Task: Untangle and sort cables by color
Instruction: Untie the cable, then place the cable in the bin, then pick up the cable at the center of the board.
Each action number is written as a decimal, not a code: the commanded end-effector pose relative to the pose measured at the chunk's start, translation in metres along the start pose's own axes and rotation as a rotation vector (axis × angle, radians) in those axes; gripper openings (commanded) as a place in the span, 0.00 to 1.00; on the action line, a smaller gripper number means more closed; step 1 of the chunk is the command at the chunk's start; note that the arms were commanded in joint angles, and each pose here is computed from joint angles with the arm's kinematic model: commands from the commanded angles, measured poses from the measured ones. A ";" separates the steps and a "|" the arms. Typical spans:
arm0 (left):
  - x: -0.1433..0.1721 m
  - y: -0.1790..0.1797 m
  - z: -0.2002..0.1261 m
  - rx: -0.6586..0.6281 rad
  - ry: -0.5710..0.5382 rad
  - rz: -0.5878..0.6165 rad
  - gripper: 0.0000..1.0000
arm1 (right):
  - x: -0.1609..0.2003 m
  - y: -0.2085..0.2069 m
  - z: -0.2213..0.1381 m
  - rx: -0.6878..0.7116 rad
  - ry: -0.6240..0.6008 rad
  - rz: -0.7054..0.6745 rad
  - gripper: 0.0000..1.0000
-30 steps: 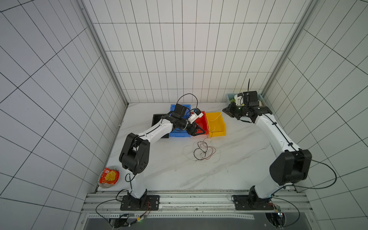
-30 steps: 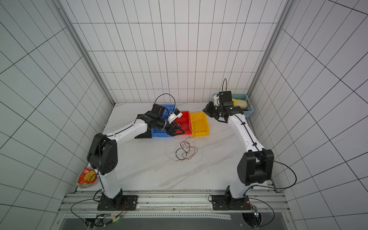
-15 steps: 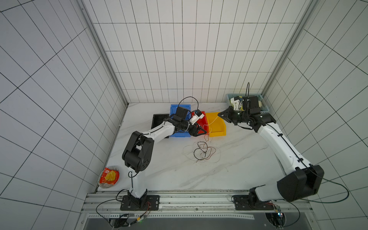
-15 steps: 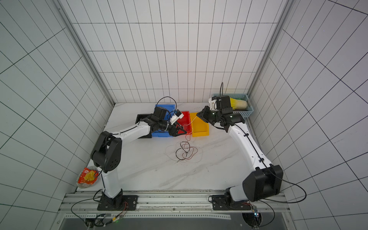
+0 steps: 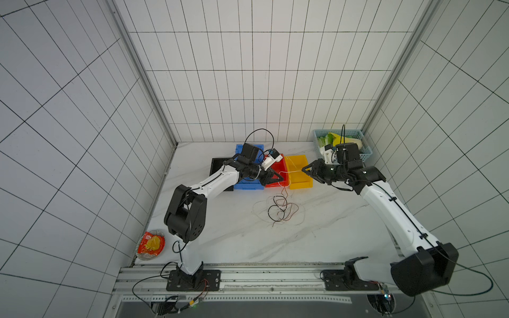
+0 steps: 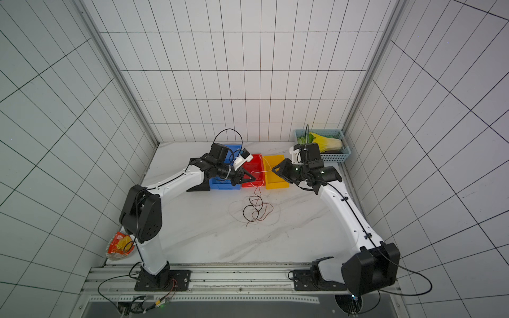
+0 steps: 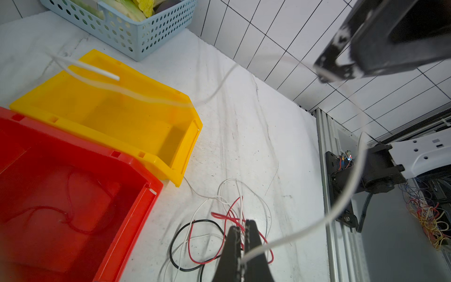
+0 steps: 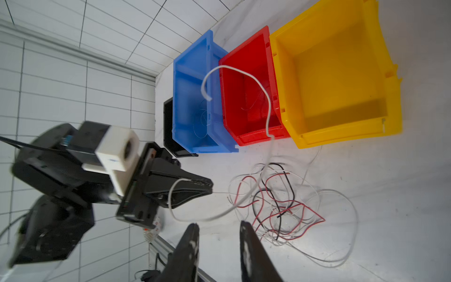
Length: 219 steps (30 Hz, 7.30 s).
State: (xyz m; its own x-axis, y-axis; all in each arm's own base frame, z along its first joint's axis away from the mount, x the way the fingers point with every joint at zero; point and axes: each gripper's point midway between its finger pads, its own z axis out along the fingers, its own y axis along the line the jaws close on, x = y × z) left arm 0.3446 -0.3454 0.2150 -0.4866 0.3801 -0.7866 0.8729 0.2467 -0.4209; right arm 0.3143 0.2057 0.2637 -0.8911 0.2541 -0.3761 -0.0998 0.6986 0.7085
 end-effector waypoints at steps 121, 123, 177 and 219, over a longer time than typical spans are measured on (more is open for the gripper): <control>-0.067 0.136 0.104 -0.264 -0.013 -0.072 0.23 | 0.018 -0.064 -0.093 0.377 -0.269 -0.381 0.65; -0.066 0.143 0.104 -0.297 -0.012 -0.074 0.41 | 0.016 -0.063 -0.088 0.367 -0.263 -0.370 0.65; 0.146 0.057 0.062 -0.301 0.387 -0.132 0.56 | 0.048 0.013 -0.073 0.187 -0.043 -0.603 0.00; 0.118 -0.006 -0.147 -0.199 0.160 -0.185 0.60 | -0.078 -0.003 0.225 0.317 -0.119 -0.627 0.23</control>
State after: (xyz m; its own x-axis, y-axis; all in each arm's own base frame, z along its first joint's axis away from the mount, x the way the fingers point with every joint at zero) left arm 0.2753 -0.1714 0.1896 -0.6667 0.4439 -0.5987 0.7390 0.4982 -0.4535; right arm 0.4837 0.3262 0.1290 -0.6758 -0.1956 -0.7106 -0.4054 0.9038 0.1368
